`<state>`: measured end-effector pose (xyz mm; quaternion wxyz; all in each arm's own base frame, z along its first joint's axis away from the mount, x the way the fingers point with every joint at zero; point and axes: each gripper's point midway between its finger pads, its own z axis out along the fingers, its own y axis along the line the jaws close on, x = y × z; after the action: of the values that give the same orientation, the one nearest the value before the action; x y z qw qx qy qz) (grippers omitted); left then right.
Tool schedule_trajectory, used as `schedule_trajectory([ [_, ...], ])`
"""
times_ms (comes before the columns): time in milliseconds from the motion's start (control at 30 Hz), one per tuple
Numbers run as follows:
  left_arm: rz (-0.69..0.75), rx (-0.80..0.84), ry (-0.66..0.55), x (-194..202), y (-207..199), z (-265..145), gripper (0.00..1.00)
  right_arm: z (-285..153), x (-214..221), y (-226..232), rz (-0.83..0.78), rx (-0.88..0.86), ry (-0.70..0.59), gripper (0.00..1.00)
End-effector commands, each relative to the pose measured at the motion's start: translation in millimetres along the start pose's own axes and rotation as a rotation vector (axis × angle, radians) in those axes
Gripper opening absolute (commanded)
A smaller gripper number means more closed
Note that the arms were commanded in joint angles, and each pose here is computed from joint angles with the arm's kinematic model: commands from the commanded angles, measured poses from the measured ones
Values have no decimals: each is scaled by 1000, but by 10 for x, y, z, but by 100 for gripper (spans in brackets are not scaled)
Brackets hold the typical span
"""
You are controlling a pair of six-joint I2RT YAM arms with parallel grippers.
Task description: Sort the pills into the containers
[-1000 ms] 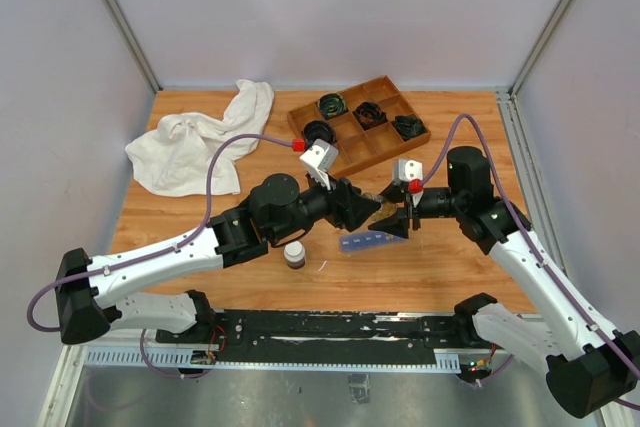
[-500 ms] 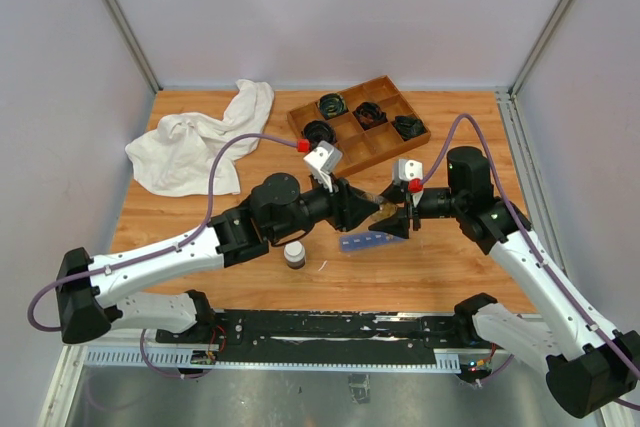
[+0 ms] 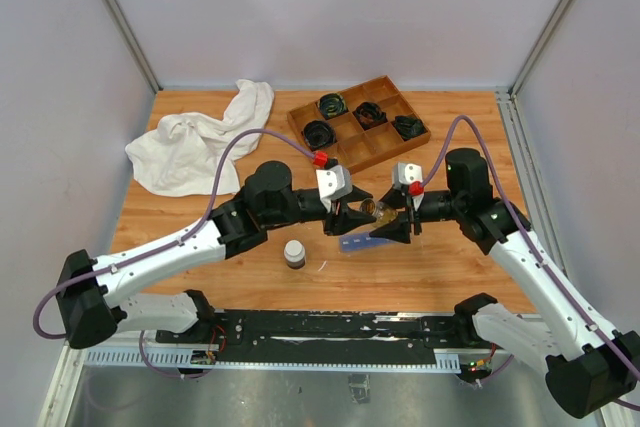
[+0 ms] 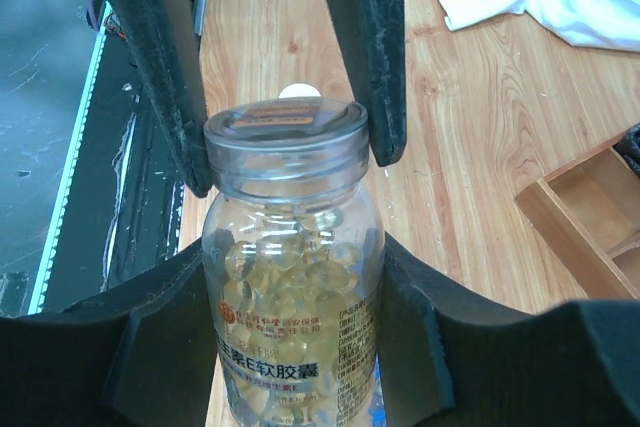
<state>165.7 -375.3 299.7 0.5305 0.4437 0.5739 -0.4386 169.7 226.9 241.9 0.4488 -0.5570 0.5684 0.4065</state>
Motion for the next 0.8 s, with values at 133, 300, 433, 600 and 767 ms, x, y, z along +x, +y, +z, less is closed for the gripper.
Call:
schedule_trajectory([
  [133,183,327,156,367,-141,-89,35,-41,-208,-83,-68,26,-57,5],
  [300,174,256,115,182,-18,-8,51,-46,-210,-86,-70,28,-57,5],
  [433,171,150,-17,-118,42,-107,82,-49,-207,-90,-71,30,-57,5],
  [600,155,51,-160,-412,28,-387,99,-48,-206,-91,-71,30,-57,5],
  [767,35,-29,-203,-424,36,-601,99,-44,-201,-87,-69,26,-57,5],
])
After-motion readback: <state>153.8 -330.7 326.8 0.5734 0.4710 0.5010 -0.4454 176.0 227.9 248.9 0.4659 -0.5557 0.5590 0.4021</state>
